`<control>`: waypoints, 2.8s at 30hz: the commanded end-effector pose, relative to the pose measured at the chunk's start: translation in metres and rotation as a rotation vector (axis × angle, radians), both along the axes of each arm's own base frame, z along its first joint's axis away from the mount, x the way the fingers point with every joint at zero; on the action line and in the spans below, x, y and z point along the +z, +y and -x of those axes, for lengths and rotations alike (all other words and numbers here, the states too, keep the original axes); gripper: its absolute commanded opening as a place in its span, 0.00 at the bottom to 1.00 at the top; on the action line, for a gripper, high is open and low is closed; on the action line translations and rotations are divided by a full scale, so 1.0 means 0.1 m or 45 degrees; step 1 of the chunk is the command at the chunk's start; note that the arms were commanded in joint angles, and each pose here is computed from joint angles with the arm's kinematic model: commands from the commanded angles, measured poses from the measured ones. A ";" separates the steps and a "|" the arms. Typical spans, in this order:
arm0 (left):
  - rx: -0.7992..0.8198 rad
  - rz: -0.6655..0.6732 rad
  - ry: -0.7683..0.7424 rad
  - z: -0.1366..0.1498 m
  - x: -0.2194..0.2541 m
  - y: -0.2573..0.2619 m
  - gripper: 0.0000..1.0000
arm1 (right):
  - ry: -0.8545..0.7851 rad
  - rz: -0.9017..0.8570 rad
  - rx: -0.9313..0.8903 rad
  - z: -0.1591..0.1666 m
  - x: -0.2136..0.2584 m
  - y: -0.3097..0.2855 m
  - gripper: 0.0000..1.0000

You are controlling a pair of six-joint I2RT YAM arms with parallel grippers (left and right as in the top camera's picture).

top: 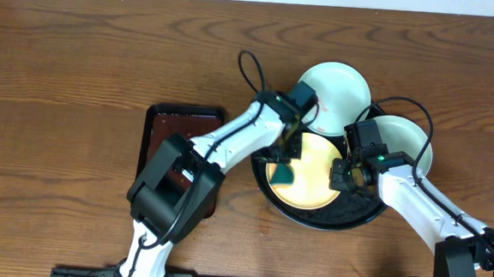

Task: Clean dirty plates on tray and stack at the side
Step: 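Scrub the yellow plate with the sponge while right gripper holds it, then return the sponge to the small dark tray with the left gripper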

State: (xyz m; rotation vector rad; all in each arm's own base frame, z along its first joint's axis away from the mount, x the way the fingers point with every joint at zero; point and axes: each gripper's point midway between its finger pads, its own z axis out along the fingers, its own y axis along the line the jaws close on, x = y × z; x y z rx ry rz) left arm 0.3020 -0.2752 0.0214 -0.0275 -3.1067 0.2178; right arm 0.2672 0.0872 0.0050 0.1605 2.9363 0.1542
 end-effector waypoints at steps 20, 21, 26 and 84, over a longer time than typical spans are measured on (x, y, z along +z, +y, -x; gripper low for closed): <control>-0.060 0.024 -0.073 -0.04 0.38 -0.27 0.08 | 0.043 0.014 0.035 0.10 -0.09 -0.01 0.01; -0.060 0.035 -0.073 -0.02 0.36 -0.32 0.08 | 0.042 0.014 0.035 0.09 -0.09 -0.01 0.01; -0.066 0.048 -0.072 0.11 0.21 -0.44 0.08 | 0.040 0.013 0.035 0.09 -0.09 0.00 0.01; 0.347 -0.355 -0.086 0.01 0.86 2.20 0.08 | -0.475 0.129 0.246 -0.33 1.69 0.14 0.01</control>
